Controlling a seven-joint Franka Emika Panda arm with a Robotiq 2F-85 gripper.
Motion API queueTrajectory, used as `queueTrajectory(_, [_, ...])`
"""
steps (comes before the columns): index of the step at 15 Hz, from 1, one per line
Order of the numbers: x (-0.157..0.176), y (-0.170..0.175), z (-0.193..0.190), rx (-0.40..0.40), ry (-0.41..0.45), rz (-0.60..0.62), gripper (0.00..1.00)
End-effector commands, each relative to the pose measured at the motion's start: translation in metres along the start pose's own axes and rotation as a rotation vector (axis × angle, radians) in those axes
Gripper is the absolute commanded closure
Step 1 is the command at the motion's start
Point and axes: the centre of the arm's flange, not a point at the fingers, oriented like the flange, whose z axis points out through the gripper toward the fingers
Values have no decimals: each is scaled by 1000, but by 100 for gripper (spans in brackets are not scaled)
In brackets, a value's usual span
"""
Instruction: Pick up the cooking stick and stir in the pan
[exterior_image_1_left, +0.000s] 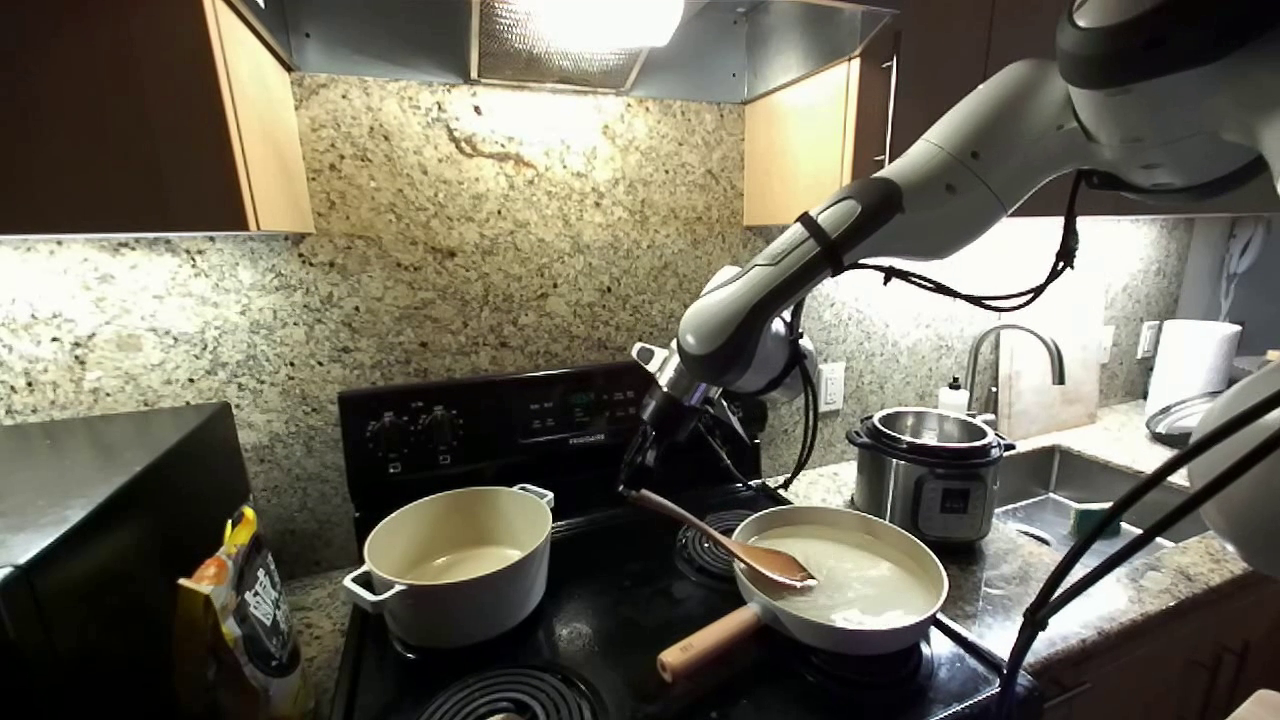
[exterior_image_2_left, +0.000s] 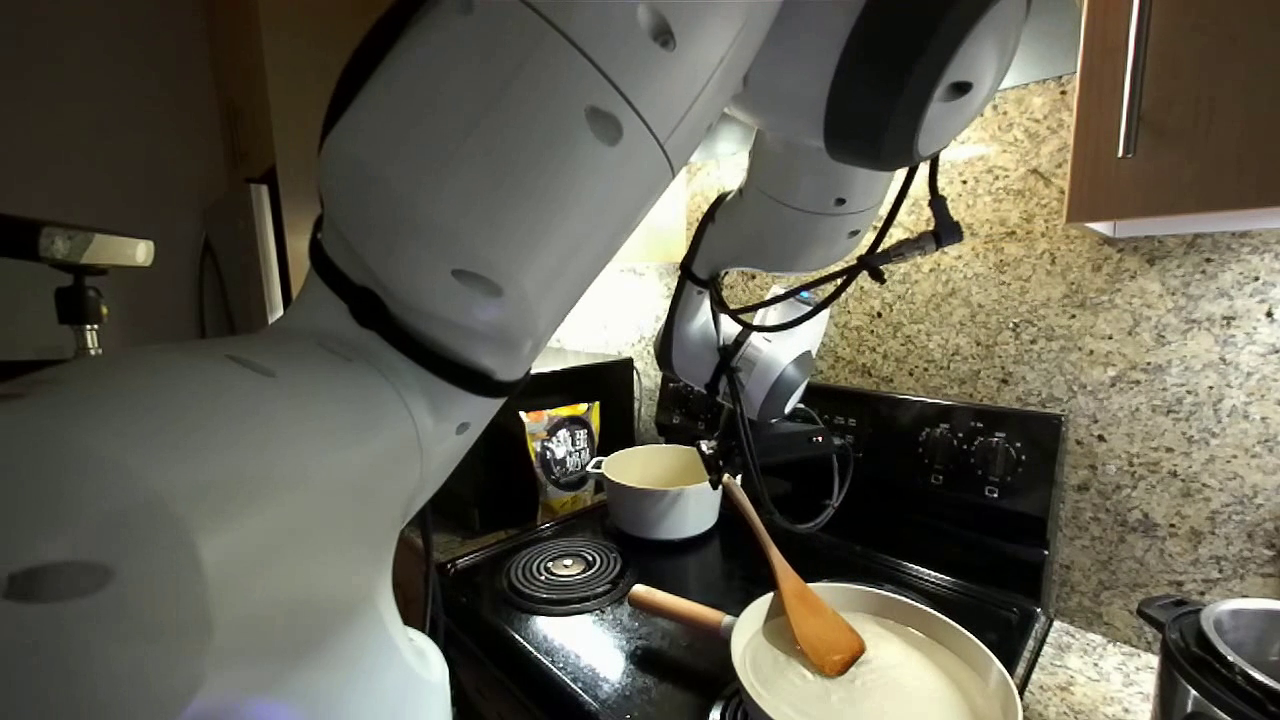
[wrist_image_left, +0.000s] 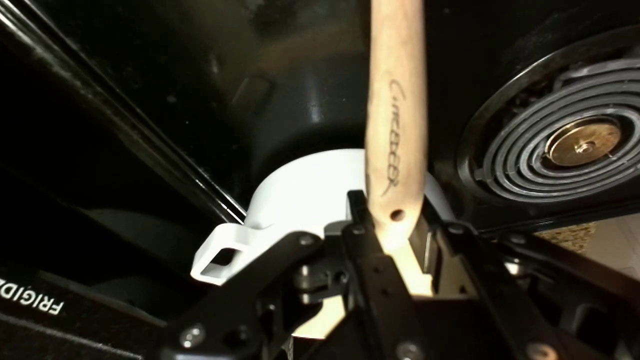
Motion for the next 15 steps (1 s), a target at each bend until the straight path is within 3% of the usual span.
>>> queueTrajectory(1, [-21, -25, 5, -15, 29, 28, 90])
queueTrajectory(6, [-63, -44, 6, -75, 110, 117, 90])
queueTrajectory(11, [-110, -25, -12, -102, 124, 193, 90])
queueTrajectory(15, [-119, -8, -34, -165, 106, 178, 89])
